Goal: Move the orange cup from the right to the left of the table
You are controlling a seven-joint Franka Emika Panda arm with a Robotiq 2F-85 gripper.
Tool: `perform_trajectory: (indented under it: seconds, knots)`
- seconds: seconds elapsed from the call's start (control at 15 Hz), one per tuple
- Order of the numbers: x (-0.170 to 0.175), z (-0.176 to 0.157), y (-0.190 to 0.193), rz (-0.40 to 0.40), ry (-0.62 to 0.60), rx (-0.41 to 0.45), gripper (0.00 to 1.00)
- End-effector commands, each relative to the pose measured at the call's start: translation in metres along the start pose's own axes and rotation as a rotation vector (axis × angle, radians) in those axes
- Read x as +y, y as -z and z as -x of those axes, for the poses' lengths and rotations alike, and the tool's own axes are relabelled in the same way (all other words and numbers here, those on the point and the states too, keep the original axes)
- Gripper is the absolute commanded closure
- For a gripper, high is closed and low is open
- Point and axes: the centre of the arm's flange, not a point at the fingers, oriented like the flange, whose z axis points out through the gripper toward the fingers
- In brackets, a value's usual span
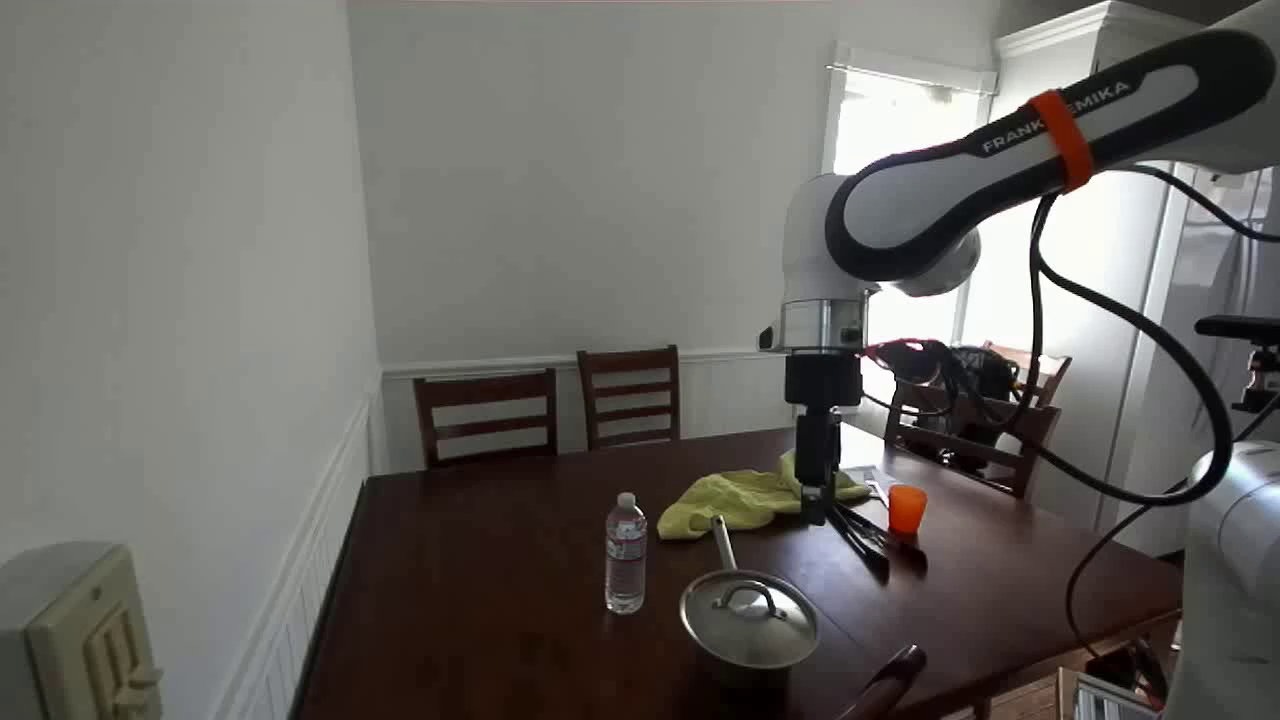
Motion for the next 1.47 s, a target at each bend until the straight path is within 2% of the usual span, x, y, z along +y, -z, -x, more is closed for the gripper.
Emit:
perform_trajectory:
  seconds: [0.0, 0.6, 0.73, 0.93, 1.07, 1.4]
  knots:
    - [0.000, 0.000, 0.000, 0.000, 0.000, 0.000, 0.00]
    - [0.000, 0.000, 0.000, 0.000, 0.000, -0.001, 0.00]
    - [0.000, -0.020, -0.005, 0.008, -0.093, 0.055, 0.00]
    - [0.048, -0.033, -0.004, 0.010, -0.256, 0.119, 0.00]
    - [0.097, -0.027, -0.003, 0.030, -0.356, 0.151, 0.00]
    - [0.234, 0.014, 0.009, 0.038, -0.642, 0.232, 0.00]
